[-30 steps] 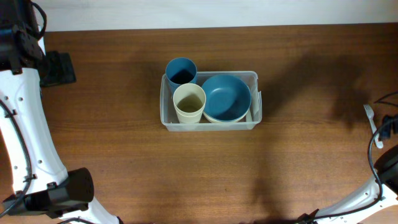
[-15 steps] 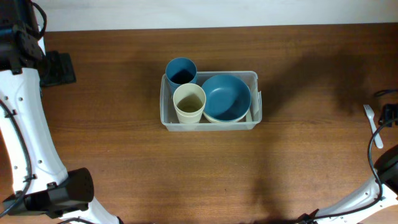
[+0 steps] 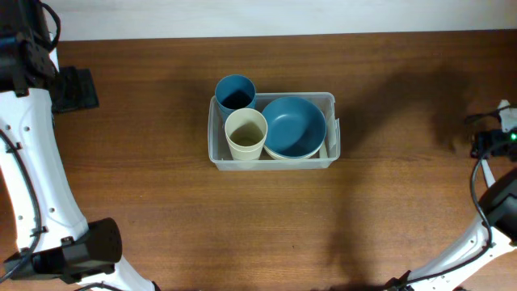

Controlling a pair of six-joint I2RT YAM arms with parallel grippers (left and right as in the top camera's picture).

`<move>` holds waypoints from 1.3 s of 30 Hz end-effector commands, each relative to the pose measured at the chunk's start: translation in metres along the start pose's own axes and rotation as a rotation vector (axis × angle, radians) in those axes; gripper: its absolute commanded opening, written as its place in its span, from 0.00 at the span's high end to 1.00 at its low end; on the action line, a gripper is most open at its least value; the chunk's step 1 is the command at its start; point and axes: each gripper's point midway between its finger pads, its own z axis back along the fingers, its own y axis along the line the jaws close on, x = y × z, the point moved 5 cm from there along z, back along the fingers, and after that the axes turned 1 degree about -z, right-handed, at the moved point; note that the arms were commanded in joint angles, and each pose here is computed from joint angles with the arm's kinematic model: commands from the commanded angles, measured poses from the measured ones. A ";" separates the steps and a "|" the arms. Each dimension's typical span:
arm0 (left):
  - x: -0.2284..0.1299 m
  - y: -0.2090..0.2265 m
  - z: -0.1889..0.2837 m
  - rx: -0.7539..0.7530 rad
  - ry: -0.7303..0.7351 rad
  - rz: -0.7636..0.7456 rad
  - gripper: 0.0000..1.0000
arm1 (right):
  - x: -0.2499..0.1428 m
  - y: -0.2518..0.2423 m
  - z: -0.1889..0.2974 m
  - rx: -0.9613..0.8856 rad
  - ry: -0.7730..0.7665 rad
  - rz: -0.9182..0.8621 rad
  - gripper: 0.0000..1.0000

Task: Pack container
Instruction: 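Move the right gripper over the white fork and lower onto it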

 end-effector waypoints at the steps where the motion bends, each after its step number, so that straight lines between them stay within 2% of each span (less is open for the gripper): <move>1: 0.000 0.006 0.013 0.014 -0.041 0.013 0.00 | 0.003 0.008 -0.010 0.007 0.023 0.029 0.01; 11: 0.000 0.006 0.013 0.014 -0.041 0.013 0.00 | -0.012 0.005 -0.032 0.052 0.090 0.004 0.01; 39: 0.000 0.006 0.013 0.014 -0.041 0.013 0.00 | -0.028 0.012 -0.054 0.058 0.164 0.007 0.01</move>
